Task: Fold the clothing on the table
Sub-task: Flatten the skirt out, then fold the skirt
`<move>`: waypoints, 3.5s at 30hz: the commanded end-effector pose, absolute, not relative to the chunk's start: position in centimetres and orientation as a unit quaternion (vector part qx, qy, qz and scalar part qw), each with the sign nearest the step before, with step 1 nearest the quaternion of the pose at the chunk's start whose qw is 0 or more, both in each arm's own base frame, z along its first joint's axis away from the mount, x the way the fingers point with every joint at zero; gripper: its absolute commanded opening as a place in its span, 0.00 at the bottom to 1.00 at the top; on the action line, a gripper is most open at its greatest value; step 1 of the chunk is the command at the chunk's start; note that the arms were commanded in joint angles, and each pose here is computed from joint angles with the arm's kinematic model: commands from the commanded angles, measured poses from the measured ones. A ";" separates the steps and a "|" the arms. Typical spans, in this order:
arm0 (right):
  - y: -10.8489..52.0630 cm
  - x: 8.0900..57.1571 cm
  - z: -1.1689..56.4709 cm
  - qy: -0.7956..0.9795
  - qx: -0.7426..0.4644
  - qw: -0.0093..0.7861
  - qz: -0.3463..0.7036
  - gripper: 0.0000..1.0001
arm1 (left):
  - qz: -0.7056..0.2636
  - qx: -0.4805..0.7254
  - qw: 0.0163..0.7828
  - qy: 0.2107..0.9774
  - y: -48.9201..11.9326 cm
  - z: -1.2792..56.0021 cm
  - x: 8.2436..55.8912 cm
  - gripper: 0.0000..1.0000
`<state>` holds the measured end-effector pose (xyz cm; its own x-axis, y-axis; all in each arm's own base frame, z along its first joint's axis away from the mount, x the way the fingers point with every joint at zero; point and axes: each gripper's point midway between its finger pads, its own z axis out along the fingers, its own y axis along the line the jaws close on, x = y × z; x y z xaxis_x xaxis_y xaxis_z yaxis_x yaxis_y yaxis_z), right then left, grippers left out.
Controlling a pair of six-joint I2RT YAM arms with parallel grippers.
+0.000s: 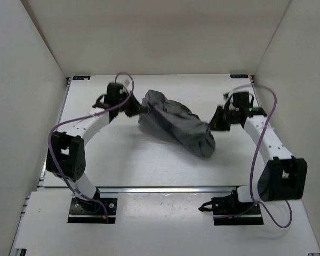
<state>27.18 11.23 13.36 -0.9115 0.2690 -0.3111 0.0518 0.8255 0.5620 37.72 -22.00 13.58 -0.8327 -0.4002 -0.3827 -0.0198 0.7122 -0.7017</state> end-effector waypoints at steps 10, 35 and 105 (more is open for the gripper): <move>12.5 35.1 25.9 0.872 -0.053 0.400 0.279 0.00 | -0.367 -0.039 0.440 0.819 -17.0 27.4 35.7 0.00; 18.0 17.2 5.7 0.938 0.062 0.154 0.305 0.77 | -0.271 -0.125 0.298 0.907 -13.3 6.5 20.2 0.60; 11.0 31.5 16.7 0.924 0.112 0.178 0.320 0.00 | -0.272 -0.031 0.284 0.919 -15.8 19.2 34.6 0.02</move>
